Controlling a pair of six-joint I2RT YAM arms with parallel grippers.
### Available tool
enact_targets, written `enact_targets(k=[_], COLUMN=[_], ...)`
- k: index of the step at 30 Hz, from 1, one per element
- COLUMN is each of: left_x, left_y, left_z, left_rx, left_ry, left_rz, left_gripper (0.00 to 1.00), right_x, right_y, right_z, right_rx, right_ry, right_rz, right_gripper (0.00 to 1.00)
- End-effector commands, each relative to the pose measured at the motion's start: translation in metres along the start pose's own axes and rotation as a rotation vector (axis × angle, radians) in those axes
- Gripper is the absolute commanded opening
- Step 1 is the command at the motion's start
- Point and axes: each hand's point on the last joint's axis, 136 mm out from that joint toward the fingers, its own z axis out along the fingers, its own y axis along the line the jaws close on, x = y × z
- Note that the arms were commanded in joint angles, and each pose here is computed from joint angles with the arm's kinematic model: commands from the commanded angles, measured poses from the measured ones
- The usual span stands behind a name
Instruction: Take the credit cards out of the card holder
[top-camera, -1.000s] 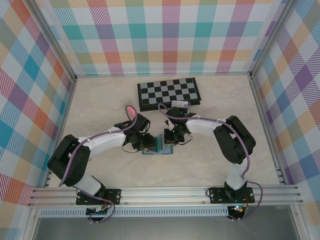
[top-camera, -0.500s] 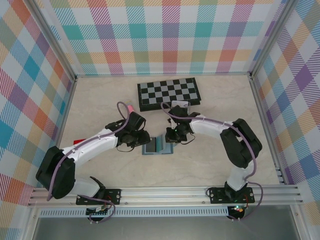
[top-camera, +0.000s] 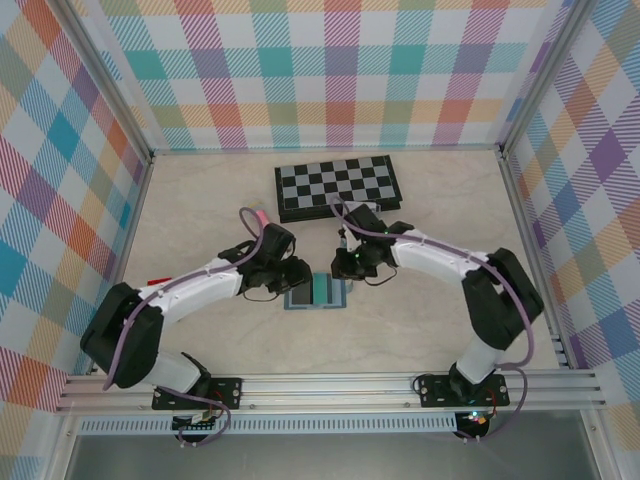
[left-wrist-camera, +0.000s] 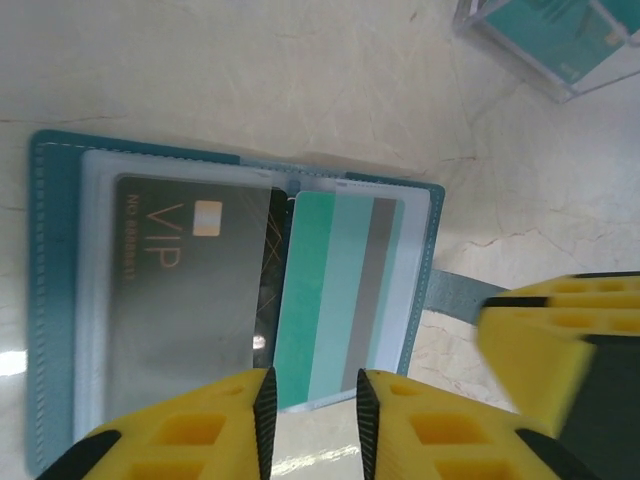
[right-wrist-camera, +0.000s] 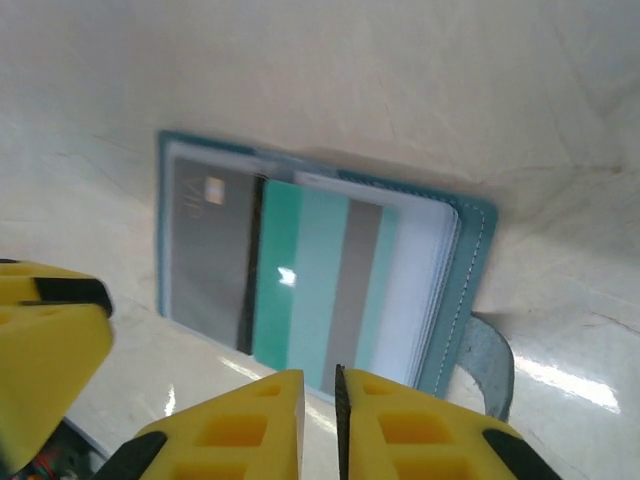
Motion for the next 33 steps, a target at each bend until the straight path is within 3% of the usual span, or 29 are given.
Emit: enact_targets(k=[1,19,33], left_x=[0.005,0.011,0.012], left_y=[-0.009,0.016,0.002], left_z=[0.011,0.041,0.048], left_rx=[0.035,-0.041,0.044], left_ry=[0.036,0.08,0.122], left_rz=[0.002,0.014,-0.006], left_gripper=[0.27,0.24,0.24], right_x=[-0.001,0.009,0.016], right_y=[0.008,-0.025,-0.038], right_z=[0.007,0.037,0.045], right_rx=[-0.022,0.097,0.138], right_ry=[0.035,0.102,0.133], right_rz=[0.005,0.031,0.04], right_gripper=[0.14,0.12,0.12])
